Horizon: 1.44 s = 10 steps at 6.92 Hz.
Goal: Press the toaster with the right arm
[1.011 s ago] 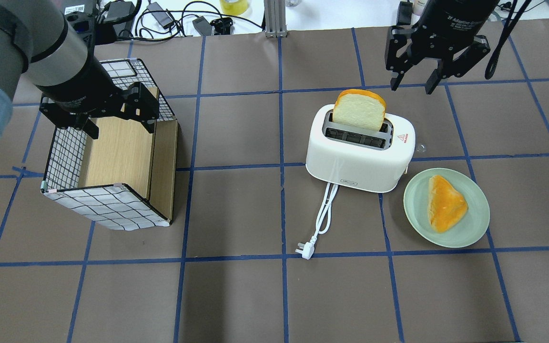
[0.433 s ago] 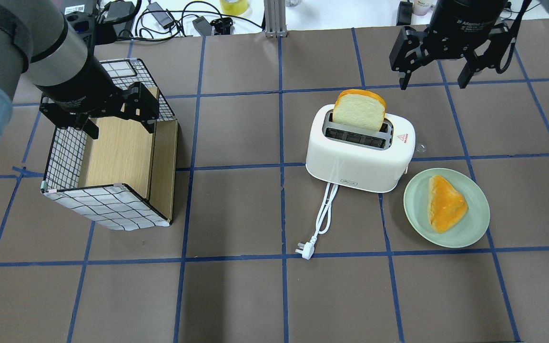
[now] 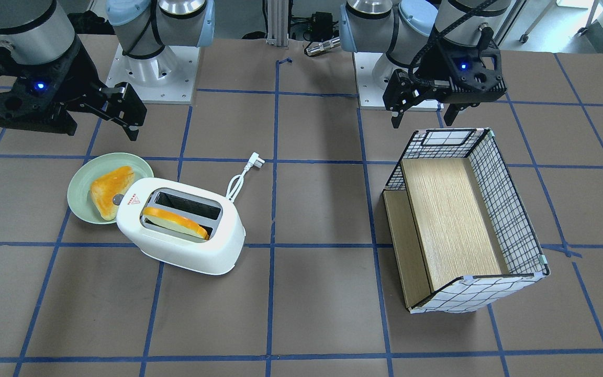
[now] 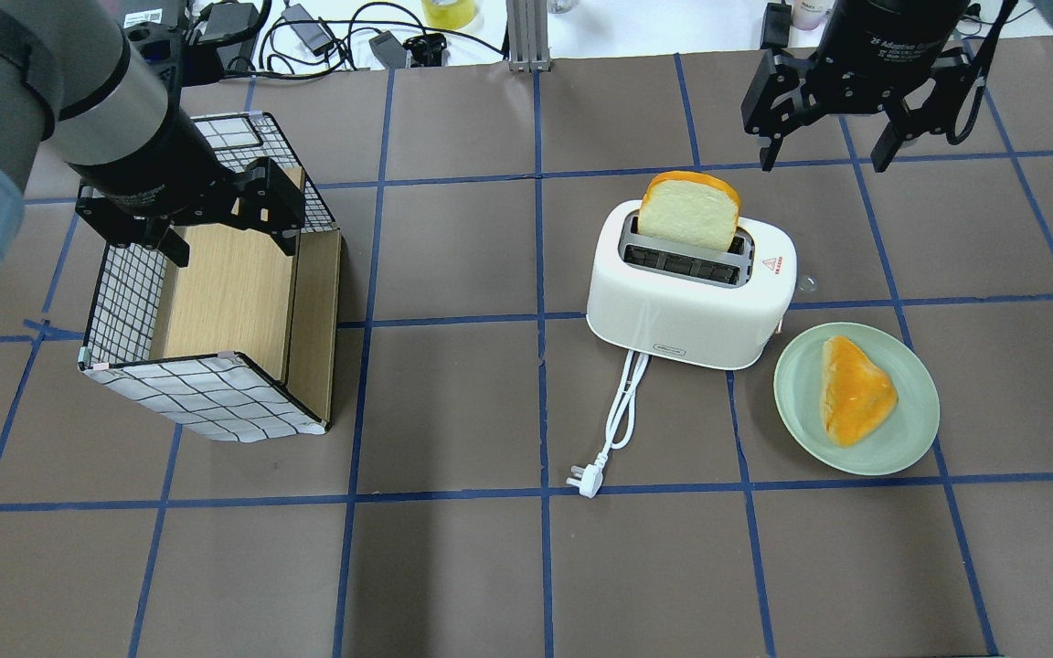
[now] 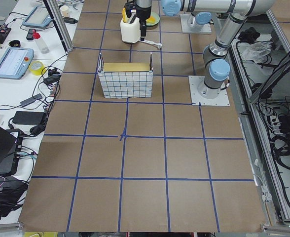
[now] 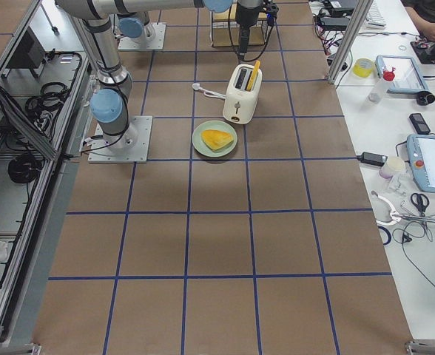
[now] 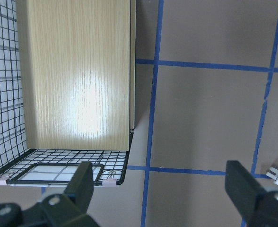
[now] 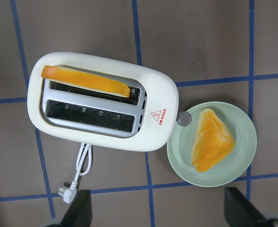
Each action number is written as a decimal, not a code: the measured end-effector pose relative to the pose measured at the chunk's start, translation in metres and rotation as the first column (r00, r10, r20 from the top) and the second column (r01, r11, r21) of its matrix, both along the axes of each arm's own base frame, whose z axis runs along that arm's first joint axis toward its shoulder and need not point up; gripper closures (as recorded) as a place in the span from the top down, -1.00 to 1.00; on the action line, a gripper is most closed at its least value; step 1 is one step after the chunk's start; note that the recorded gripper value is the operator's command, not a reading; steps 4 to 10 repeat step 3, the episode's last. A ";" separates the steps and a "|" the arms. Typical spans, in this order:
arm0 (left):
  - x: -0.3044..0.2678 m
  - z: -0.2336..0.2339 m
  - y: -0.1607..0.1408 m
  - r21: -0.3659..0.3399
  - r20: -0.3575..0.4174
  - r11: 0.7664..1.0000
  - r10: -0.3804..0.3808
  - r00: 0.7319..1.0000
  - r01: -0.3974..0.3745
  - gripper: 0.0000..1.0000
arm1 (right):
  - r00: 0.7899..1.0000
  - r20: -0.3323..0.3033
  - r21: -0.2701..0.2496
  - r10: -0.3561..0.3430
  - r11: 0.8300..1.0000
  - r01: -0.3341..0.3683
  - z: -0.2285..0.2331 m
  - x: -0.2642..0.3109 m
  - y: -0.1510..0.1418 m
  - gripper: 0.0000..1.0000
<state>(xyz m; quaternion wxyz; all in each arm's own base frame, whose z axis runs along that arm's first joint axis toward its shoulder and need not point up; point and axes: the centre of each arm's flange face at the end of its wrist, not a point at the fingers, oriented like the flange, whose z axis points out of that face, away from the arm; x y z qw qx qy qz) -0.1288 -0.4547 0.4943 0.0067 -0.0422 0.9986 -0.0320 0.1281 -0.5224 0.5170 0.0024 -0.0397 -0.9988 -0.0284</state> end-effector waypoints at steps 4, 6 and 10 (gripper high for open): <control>0.000 0.000 0.000 0.000 0.000 1.000 0.000 1.000 0.000 1.00 | 1.000 0.013 0.003 0.000 1.000 0.000 -0.001 0.002 0.000 1.00; 0.000 0.000 0.000 0.000 0.000 1.000 0.000 1.000 0.000 1.00 | 1.000 0.013 0.003 0.000 1.000 0.000 -0.001 0.002 0.000 1.00; 0.000 0.000 0.000 0.000 0.000 1.000 0.000 1.000 0.000 1.00 | 1.000 0.013 0.003 0.000 1.000 0.000 -0.001 0.002 0.000 1.00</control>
